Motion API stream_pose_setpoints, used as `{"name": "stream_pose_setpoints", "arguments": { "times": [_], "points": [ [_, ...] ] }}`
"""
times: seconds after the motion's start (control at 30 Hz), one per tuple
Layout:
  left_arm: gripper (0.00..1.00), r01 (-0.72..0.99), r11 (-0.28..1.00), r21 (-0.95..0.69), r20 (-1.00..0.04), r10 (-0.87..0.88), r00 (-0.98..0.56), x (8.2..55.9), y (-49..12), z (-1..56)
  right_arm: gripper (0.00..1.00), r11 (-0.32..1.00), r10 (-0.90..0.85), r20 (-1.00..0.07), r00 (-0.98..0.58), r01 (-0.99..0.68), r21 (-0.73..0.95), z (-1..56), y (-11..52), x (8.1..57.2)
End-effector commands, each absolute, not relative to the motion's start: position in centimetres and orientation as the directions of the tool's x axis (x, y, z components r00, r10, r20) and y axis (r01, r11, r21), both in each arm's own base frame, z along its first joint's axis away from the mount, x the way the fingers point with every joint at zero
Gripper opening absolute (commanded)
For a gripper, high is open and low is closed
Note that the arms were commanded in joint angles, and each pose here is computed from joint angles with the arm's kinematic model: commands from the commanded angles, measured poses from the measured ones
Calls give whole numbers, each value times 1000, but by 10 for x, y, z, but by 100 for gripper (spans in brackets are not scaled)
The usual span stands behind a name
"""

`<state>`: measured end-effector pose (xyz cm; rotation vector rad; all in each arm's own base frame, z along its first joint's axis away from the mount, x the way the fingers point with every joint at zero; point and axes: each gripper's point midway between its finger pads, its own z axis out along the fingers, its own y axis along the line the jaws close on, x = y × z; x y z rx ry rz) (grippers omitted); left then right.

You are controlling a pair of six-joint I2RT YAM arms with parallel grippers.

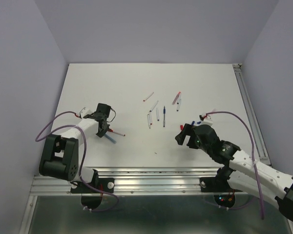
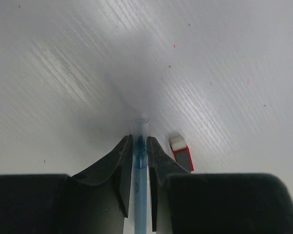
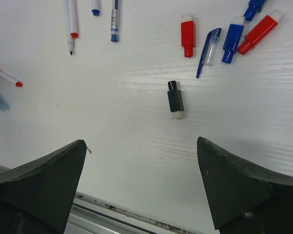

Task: Open the pen caps

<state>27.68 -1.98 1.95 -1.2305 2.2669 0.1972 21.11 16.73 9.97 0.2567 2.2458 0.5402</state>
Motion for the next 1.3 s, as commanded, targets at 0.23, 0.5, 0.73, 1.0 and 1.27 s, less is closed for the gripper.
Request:
{"name": "stream_pose_setpoints", "arguments": {
  "times": [0.23, 0.5, 0.73, 1.0, 1.27],
  "points": [
    [0, -508, 713, -483, -569, -696, -437, 278, -72, 121, 99, 565, 210, -693, -689, -493, 662, 154, 250, 174],
    [0, -161, 708, -688, -500, -623, -601, 256, -192, 147, 99, 382, 169, -695, -699, -603, 700, 190, 290, 165],
    [0, -126, 678, -724, -460, -611, -644, 240, -247, 151, 97, 405, 172, -670, -722, -569, 716, 182, 318, 182],
    [0, -145, 652, -745, -438, -641, -630, 229, -271, 155, 89, 415, 173, -647, -742, -541, 731, 180, 347, 190],
    [0, -143, 648, -748, -449, -653, -610, 233, -277, 164, 62, 486, 138, -618, -774, -491, 723, 157, 356, 189]
  ]
}}
